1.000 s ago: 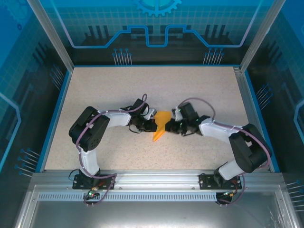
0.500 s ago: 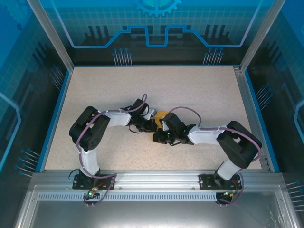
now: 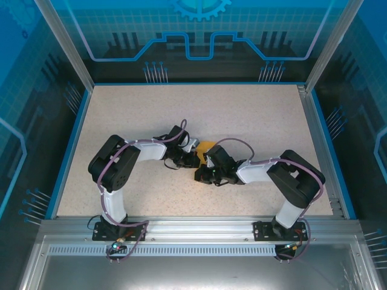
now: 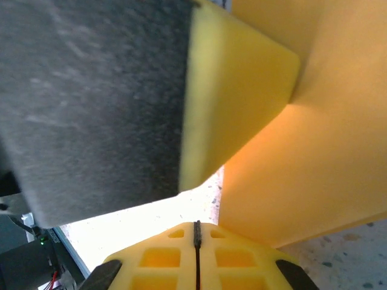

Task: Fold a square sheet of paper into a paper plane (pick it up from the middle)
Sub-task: Third fold the triangle at the center of the table.

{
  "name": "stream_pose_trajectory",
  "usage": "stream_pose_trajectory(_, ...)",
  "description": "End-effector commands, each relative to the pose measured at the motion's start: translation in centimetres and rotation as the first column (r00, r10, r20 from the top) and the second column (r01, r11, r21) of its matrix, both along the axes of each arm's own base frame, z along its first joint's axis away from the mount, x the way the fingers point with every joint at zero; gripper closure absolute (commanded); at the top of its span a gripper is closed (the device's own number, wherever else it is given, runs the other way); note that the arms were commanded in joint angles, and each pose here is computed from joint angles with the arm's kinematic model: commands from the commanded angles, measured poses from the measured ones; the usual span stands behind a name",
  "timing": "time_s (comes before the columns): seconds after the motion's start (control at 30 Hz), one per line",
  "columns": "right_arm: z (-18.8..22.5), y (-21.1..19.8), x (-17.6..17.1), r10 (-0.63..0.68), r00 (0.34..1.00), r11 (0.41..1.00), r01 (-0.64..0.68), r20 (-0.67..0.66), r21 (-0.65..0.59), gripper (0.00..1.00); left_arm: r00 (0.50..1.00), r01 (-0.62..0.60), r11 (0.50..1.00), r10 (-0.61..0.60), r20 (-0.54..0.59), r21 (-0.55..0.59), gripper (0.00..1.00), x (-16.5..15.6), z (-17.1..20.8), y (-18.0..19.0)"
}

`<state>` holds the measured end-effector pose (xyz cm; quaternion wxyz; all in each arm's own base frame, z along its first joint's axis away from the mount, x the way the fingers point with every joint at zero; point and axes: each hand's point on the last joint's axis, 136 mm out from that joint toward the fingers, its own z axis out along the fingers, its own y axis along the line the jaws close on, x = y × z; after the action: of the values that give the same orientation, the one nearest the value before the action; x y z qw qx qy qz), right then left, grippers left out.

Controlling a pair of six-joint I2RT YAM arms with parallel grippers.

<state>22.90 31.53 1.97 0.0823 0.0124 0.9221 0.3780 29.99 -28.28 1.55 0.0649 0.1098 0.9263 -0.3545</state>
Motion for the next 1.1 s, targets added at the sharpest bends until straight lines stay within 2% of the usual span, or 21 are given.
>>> stream_pose_trajectory(0.0,-1.0,-0.4,0.2,-0.014,1.000,1.000,0.014,-0.006,-0.001,0.92,0.999,0.015,1.000,-0.014,-0.043,0.020,0.93,-0.6,-1.2,0.4)
stream_pose_trajectory(0.2,-2.1,-0.4,-0.2,-0.009,0.999,1.000,0.009,-0.041,0.000,0.92,0.999,0.017,1.000,-0.016,-0.049,0.018,0.94,-0.7,-1.4,0.3)
stream_pose_trajectory(0.5,3.0,-2.5,1.3,-0.063,0.995,0.997,0.060,0.075,0.048,0.89,0.999,0.023,1.000,-0.022,-0.044,0.018,0.94,-0.6,-1.1,0.3)
stream_pose_trajectory(0.63,2.5,-3.2,1.9,-0.067,0.996,0.996,0.064,0.057,0.058,0.89,0.999,0.026,1.000,-0.025,-0.047,0.016,0.94,-0.7,-1.2,0.2)
stream_pose_trajectory(0.87,2.0,-1.8,3.0,-0.049,0.998,0.993,0.044,0.044,0.113,0.89,0.999,0.025,1.000,-0.024,-0.047,0.016,0.94,-0.6,-1.1,0.2)
stream_pose_trajectory(1.07,0.4,-2.3,3.0,-0.051,0.998,0.996,0.049,0.024,0.073,0.90,0.999,0.029,0.999,-0.028,-0.047,0.018,0.94,-0.6,-1.0,0.2)
